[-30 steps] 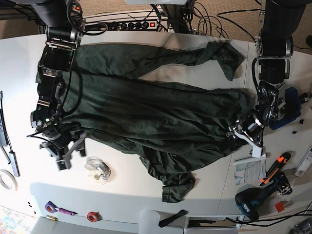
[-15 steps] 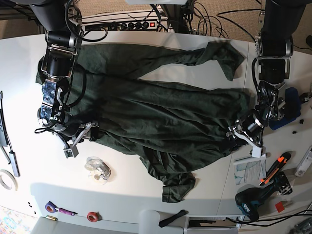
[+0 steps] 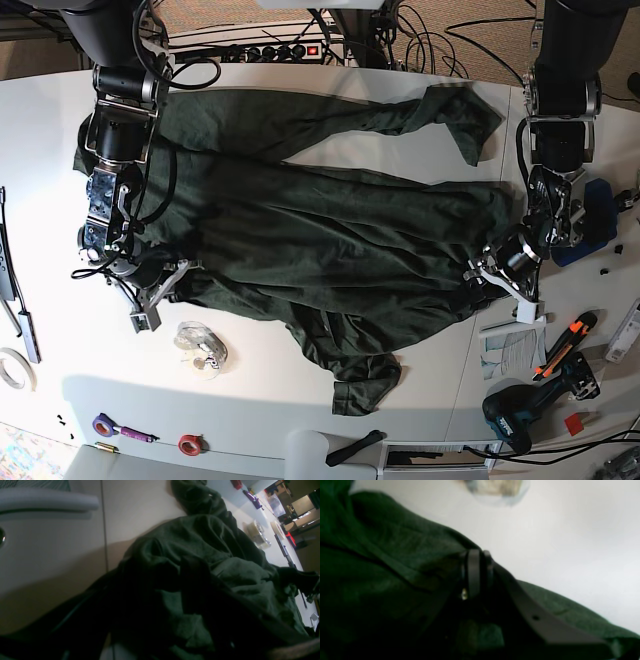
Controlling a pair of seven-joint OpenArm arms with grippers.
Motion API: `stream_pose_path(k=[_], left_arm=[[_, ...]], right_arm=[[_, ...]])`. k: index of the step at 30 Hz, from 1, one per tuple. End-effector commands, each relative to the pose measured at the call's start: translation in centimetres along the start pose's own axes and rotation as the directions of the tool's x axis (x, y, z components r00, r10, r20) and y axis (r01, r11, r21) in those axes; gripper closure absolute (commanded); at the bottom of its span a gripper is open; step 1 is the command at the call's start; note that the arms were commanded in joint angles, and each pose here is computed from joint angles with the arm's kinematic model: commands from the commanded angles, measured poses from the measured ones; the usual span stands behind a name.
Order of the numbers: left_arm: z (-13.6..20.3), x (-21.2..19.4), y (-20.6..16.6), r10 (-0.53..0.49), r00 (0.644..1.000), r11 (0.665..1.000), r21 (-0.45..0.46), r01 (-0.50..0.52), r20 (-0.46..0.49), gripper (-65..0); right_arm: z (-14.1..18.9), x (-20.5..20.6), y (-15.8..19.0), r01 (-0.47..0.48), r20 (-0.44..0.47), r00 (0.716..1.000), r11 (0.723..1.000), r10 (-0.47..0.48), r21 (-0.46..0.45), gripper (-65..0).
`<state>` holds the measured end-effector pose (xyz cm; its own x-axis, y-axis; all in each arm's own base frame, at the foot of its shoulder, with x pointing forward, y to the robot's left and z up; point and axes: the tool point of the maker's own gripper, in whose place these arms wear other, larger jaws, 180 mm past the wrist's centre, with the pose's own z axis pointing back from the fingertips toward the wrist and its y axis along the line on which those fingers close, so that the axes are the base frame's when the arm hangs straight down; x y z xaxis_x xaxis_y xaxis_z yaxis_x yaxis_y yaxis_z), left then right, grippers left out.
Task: Layout the t-shirt on the table in an organized manner, then fold the t-shirt properly
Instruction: 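Grasp the shirt's side edge with the right gripper near the hem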
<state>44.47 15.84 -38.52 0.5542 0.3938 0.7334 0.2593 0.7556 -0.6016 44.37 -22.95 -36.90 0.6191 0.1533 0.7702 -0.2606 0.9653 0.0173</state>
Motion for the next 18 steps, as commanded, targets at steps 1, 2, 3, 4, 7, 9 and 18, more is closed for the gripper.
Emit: stream_pose_path(k=[1,2,3,4,7,9,18], left_arm=[[-0.1,2.8,-0.6,-0.021,0.998,0.999,-0.025,0.023,0.062,-29.2],[-0.1,2.9,-0.7,-0.022,0.997,0.999,-0.025,0.024,0.07,-29.1],[-0.1,3.2,-0.7,-0.022,0.996,0.999,-0.026,0.024,0.084,-28.7],[-0.1,3.5,-0.8,-0.023,0.995,0.999,-0.027,0.025,0.092,-28.5],[-0.3,4.0,-1.1,-0.028,0.995,0.999,-0.033,0.031,0.097,-28.5],[-0.4,4.0,-1.1,-0.028,0.995,0.999,-0.035,0.032,0.099,-28.5],[-0.6,3.9,-1.3,-0.03,0.995,0.999,-0.037,0.033,0.096,-28.5]], right_arm=[[0.5,3.1,-0.9,-0.012,0.081,0.997,1.0,0.013,-0.018,0.0],[0.6,3.3,-1.0,-0.009,0.089,0.996,1.0,0.011,-0.023,0.0],[0.6,3.6,-1.2,-0.001,0.1,0.995,0.999,0.005,-0.034,0.0],[0.6,3.9,-1.6,0.013,0.112,0.994,0.998,-0.007,-0.054,0.0],[1.0,5.1,-3.6,0.055,0.159,0.987,0.986,-0.03,-0.154,0.0],[1.3,5.9,-4.8,0.044,0.177,0.984,0.974,-0.004,-0.223,0.0],[2.0,8.0,-6.7,0.045,0.202,0.979,0.946,0.022,-0.321,0.0]])
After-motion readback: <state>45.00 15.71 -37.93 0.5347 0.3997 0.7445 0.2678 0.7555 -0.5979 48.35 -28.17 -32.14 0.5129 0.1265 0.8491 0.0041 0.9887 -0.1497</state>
